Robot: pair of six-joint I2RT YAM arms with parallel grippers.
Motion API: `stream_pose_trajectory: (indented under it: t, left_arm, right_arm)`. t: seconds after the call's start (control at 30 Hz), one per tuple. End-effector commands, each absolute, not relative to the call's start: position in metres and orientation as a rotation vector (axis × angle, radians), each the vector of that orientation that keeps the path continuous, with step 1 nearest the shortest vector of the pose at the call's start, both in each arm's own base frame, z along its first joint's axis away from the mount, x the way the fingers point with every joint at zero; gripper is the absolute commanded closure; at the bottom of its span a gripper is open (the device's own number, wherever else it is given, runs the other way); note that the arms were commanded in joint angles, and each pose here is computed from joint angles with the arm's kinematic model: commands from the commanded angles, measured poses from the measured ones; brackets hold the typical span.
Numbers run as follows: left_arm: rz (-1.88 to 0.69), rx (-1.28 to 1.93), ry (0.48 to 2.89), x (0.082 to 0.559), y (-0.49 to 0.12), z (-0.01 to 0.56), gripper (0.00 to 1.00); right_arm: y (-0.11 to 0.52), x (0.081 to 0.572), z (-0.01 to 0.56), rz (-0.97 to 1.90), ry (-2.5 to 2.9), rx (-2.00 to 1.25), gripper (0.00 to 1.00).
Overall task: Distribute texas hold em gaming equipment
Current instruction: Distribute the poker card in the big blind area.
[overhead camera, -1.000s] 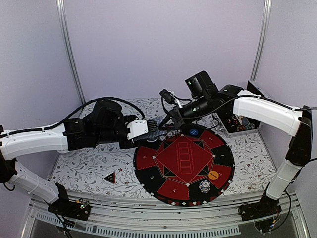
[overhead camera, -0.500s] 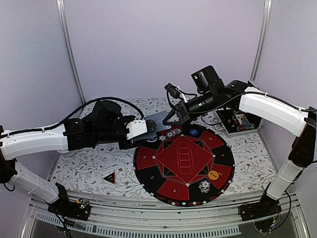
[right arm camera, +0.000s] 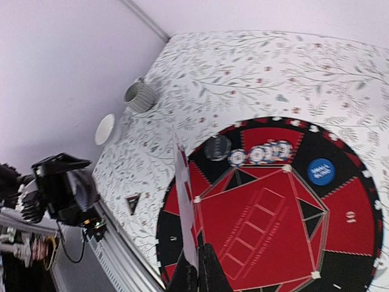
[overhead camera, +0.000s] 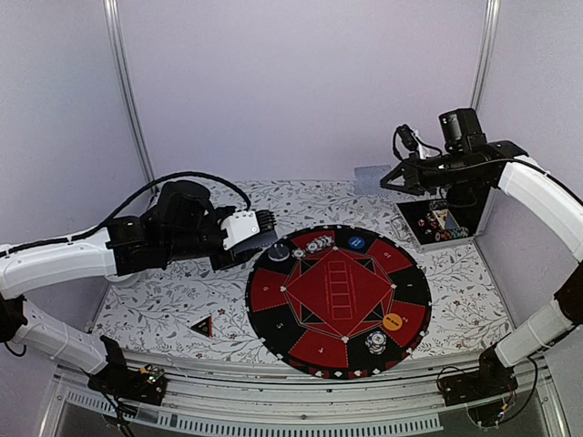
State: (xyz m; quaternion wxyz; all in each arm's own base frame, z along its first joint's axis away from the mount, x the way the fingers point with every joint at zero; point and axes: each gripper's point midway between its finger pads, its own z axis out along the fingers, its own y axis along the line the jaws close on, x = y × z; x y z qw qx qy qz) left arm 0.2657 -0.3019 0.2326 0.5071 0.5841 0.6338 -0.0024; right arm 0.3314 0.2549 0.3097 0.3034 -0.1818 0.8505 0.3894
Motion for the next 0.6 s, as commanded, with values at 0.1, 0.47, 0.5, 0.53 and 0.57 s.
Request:
stream_pose_trajectory:
  t: [0.1,0.47,0.5,0.53,0.57]
  left_arm:
    - [-0.024,1.344,1.546,0.27,-0.293,0.237,0.39]
    - [-0.059,1.299,1.559,0.273,-0.283,0.233,0.38]
    - [-0.062,1.296,1.561,0.274,-0.282,0.233,0.38]
    - [-0.064,1.296,1.562,0.273,-0.282,0.232,0.38]
    - [-0.064,1.293,1.562,0.273,-0.281,0.232,0.38]
  right_arm:
    - [0.192,0.366,0.233,0.805,2.449,-0.306,0.98]
    - [0.192,0.399,0.166,0.79,2.629,-0.306,0.98]
    - [0.193,0.401,0.164,0.794,2.635,-0.309,0.98]
    - [0.194,0.402,0.161,0.793,2.642,-0.313,0.98]
    - [0.193,0.404,0.159,0.783,2.648,-0.312,0.98]
